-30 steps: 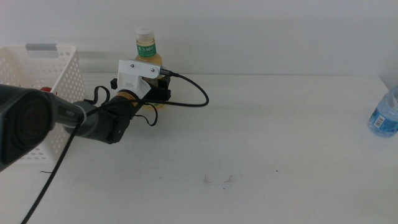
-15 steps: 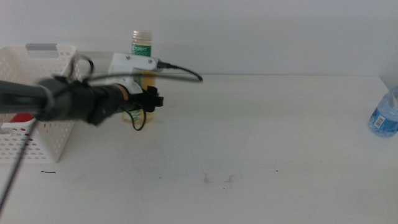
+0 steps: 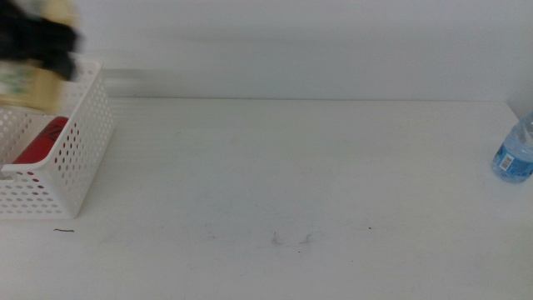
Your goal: Use arms to grab the bottles and put them into the dustbin to the left of the table.
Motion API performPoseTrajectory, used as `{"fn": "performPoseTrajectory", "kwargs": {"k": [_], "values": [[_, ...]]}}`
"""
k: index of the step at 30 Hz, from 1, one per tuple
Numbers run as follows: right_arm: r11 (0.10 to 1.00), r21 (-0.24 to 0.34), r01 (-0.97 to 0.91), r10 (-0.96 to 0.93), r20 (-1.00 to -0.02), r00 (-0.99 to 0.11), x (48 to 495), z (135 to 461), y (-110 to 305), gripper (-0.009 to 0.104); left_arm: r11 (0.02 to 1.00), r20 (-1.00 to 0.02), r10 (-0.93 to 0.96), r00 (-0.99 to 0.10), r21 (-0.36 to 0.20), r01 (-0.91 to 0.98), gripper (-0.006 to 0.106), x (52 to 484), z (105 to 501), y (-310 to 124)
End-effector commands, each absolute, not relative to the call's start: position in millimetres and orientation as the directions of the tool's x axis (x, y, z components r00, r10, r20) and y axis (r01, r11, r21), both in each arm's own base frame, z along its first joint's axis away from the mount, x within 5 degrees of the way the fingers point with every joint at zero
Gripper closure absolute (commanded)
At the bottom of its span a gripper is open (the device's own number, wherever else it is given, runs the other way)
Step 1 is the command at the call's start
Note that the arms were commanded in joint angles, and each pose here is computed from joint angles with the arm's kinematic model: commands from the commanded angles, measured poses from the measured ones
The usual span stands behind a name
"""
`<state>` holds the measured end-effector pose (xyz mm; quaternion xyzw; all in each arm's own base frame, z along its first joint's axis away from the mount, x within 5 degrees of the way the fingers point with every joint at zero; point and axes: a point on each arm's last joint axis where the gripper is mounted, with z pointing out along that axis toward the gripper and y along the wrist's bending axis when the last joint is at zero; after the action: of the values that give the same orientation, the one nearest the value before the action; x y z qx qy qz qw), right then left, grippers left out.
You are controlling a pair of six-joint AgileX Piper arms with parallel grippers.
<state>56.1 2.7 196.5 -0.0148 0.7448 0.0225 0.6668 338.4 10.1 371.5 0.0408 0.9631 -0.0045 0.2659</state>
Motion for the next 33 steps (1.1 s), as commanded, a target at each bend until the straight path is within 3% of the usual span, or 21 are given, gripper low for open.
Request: {"fn": "performPoseTrajectory", "kwargs": {"k": [1,6,16,18,21,25,28,33], "values": [[0.999,0.005,-0.05,0.0,-0.995,-0.099,56,196,3,0.007,0.999,-0.521,0.03,-0.853,0.024,0.021,0.102,343,384,46],[0.999,0.005,-0.05,0.0,-0.995,-0.099,56,196,3,0.007,0.998,-0.465,0.046,-0.884,0.069,0.016,0.102,365,356,91],[0.999,0.005,-0.05,0.0,-0.995,-0.099,56,196,3,0.007,0.997,-0.303,0.073,-0.95,0.037,0.065,0.097,410,262,112],[0.999,0.005,-0.05,0.0,-0.995,-0.099,56,196,3,0.007,0.998,-0.282,0.066,-0.957,0.021,0.062,0.091,414,249,113],[0.999,0.005,-0.05,0.0,-0.995,-0.099,56,196,3,0.007,0.999,-0.255,0.037,-0.966,-0.017,0.042,0.073,420,232,112],[0.999,0.005,-0.05,0.0,-0.995,-0.099,56,196,3,0.007,0.998,-0.233,0.048,-0.971,-0.025,0.055,0.035,420,228,111],[0.999,0.005,-0.05,0.0,-0.995,-0.099,56,196,3,0.007,0.999,-0.249,0.041,-0.968,-0.018,0.047,0.009,415,246,109],[0.999,0.005,-0.05,0.0,-0.995,-0.099,56,196,3,0.007,0.997,-0.335,0.015,-0.942,-0.061,0.037,0.007,392,304,97]]}}
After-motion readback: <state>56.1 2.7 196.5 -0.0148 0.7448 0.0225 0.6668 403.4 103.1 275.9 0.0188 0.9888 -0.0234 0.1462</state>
